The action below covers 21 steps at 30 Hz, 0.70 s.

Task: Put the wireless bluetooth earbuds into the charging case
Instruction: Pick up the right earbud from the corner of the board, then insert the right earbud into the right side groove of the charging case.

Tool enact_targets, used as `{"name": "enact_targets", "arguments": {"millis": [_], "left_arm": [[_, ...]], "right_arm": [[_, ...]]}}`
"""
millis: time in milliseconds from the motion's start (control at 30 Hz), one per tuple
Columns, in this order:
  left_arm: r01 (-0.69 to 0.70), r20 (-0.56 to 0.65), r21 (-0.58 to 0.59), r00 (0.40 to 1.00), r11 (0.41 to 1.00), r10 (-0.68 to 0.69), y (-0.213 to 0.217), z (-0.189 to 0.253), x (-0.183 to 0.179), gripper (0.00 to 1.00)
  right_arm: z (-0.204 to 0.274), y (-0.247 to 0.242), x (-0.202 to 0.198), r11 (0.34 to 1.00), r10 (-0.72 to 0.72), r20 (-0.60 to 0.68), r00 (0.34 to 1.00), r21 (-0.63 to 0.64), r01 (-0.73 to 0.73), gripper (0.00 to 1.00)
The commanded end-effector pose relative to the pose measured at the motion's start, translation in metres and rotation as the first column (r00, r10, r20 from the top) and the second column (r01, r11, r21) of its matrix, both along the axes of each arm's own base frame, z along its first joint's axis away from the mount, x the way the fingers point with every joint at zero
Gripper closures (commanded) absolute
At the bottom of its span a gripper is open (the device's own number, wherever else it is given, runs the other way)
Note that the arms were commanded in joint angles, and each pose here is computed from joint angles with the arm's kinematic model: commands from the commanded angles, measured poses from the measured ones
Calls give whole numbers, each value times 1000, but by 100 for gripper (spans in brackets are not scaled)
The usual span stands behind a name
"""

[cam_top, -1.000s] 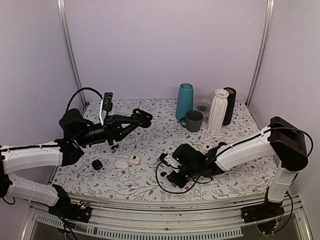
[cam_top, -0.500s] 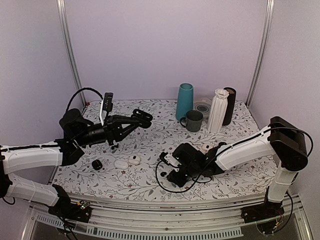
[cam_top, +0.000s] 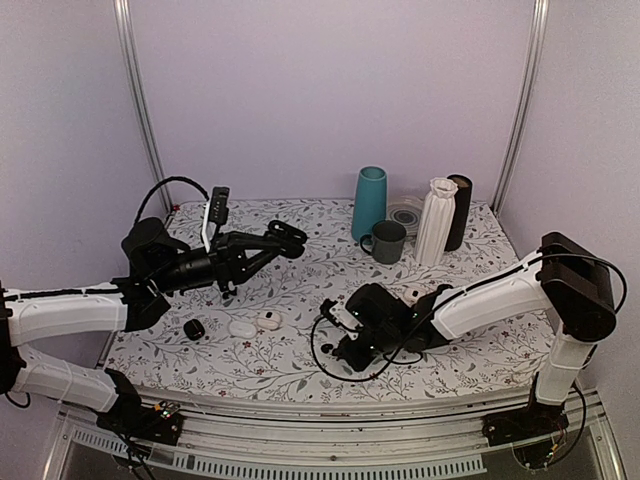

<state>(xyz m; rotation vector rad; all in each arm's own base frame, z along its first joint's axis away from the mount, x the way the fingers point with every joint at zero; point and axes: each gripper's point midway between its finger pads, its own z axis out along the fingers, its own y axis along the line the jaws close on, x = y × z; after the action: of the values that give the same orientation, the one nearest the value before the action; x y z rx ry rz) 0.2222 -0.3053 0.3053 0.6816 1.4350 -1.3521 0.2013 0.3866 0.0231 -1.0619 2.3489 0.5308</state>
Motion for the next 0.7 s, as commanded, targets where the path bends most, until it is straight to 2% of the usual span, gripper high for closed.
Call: {"name": "enact_targets", "arguments": {"millis": [0, 367, 667], "left_arm": [[-17, 6, 5, 1000, 1000, 17, 1, -2, 8, 100], [8, -18, 68, 1000, 998, -6, -12, -26, 17, 100], [88, 20, 79, 996, 993, -90, -23, -23, 12, 100]], "right_arm": [[14, -4, 10, 996, -58, -5, 998, 62, 58, 95], [84, -25, 20, 962, -120, 22, 993, 252, 110, 96], [192, -39, 20, 881, -139, 139, 980, 469, 58, 96]]}}
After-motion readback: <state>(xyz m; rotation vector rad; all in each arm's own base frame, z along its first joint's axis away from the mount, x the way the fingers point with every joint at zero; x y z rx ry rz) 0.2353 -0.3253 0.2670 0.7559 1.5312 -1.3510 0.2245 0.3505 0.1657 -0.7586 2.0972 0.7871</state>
